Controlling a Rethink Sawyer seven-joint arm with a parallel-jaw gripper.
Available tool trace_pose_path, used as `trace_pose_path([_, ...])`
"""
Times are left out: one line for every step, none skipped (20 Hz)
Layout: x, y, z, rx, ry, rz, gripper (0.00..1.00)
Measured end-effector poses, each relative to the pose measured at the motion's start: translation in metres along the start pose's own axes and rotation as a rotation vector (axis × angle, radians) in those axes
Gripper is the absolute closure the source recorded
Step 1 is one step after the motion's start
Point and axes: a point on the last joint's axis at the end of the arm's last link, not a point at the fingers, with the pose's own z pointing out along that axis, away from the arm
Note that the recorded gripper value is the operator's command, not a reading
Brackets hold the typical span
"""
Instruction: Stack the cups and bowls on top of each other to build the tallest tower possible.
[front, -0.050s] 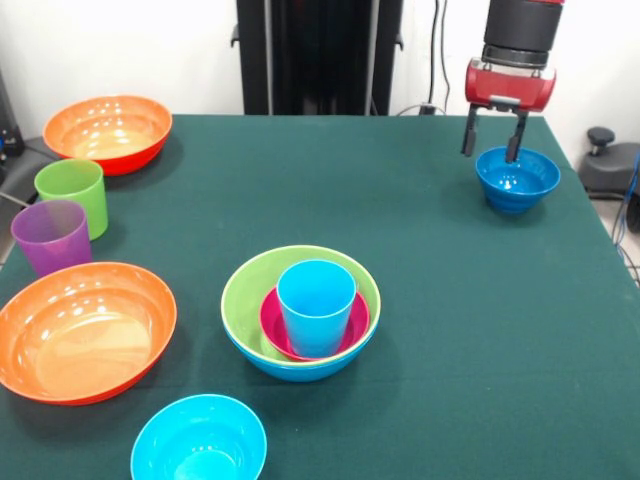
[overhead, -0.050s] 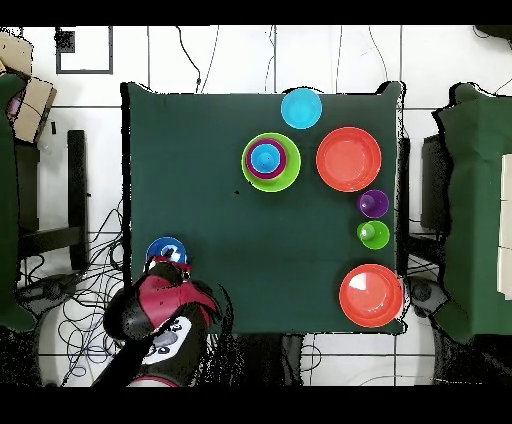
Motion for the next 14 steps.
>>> trace_pose_path([0.001,0.002,0.0,-0.003,0.002,-0.001,0.0])
trace_pose_path([0.002,0.004,0.0,-0.007,0.004,-0.003,0.0])
trace_pose_path([0.004,0.005,0.0,-0.009,0.006,-0.005,0.0])
trace_pose_path([0.005,0.007,0.0,-0.012,0.007,-0.007,0.0])
trace_pose_path([0.006,0.007,0.0,-0.012,0.008,-0.009,0.0])
trace_pose_path([0.008,0.008,0.001,-0.011,0.012,-0.013,0.0])
trace_pose_path([0.012,0.007,0.004,-0.007,0.018,-0.017,0.0])
trace_pose_path([0.017,0.006,0.007,-0.002,0.028,-0.02,0.0])
trace_pose_path([0.019,0.004,0.01,0.001,0.033,-0.022,0.0])
trace_pose_path([0.022,0.002,0.012,0.004,0.038,-0.025,0.0])
trace_pose_path([0.025,0.0,0.015,0.006,0.043,-0.028,0.0])
trace_pose_path([0.031,-0.005,0.021,0.011,0.055,-0.036,0.0])
trace_pose_path([0.033,-0.007,0.024,0.013,0.06,-0.04,0.0])
trace_pose_path([0.039,-0.014,0.031,0.017,0.073,-0.049,0.0])
